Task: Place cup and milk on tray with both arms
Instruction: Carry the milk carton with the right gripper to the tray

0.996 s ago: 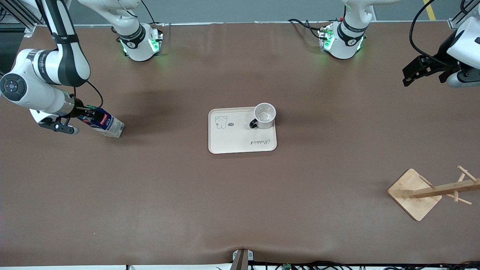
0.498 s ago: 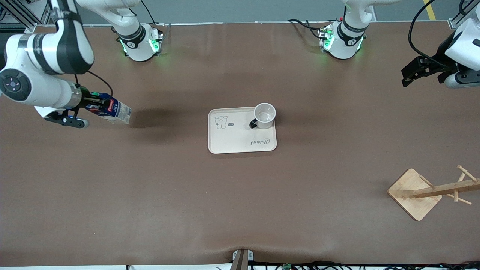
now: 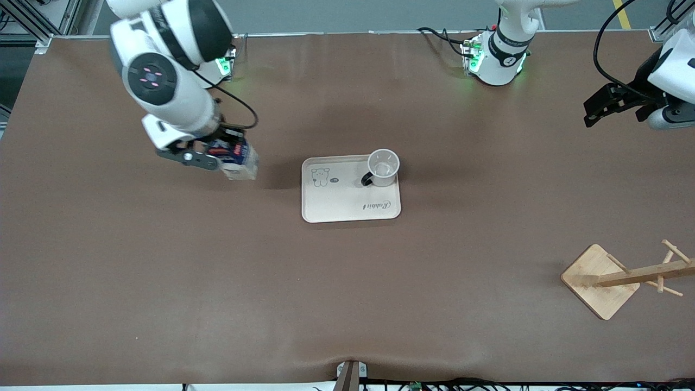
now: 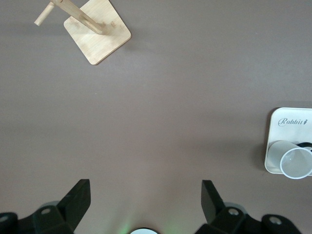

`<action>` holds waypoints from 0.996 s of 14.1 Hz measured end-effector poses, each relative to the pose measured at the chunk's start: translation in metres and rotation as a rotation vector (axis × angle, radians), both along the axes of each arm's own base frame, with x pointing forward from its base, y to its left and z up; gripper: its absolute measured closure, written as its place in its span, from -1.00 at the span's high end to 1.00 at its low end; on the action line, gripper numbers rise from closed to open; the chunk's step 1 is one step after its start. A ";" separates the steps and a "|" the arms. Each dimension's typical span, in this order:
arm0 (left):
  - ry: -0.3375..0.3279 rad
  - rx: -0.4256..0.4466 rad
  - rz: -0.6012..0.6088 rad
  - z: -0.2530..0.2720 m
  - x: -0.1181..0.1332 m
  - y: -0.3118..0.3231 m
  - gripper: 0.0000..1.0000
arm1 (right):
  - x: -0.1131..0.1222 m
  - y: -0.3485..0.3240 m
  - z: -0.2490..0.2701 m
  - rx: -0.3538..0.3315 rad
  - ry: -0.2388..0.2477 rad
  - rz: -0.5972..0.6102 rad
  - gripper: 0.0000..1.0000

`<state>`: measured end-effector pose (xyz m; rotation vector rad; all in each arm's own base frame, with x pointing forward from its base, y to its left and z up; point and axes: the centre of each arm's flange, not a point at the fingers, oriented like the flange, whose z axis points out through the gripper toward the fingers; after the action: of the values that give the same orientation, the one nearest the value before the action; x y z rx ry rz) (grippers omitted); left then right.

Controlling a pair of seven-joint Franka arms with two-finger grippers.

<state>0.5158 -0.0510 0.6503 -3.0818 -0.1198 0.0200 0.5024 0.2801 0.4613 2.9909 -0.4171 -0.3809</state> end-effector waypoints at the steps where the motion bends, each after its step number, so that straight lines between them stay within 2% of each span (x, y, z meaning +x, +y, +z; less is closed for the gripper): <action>1: 0.000 0.000 0.002 0.000 0.000 0.001 1.00 | 0.007 0.022 -0.015 0.011 -0.023 -0.012 0.12; 3: 0.000 0.000 0.007 0.000 0.000 0.004 1.00 | 0.013 0.062 -0.045 0.036 -0.067 -0.002 0.12; 4: 0.000 0.000 0.010 0.000 0.001 0.005 1.00 | 0.009 0.080 -0.060 0.038 -0.072 0.009 0.12; 7: -0.001 0.000 0.018 0.000 0.001 0.009 1.00 | -0.005 0.118 -0.087 0.038 -0.080 -0.017 0.12; 14: -0.001 0.000 0.032 0.000 0.002 0.016 1.00 | -0.021 0.153 -0.112 0.065 -0.082 -0.002 0.11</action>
<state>0.5174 -0.0346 0.6500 -3.0802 -0.1685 0.0204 0.4813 0.4330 0.3490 3.0783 -0.4231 -0.2785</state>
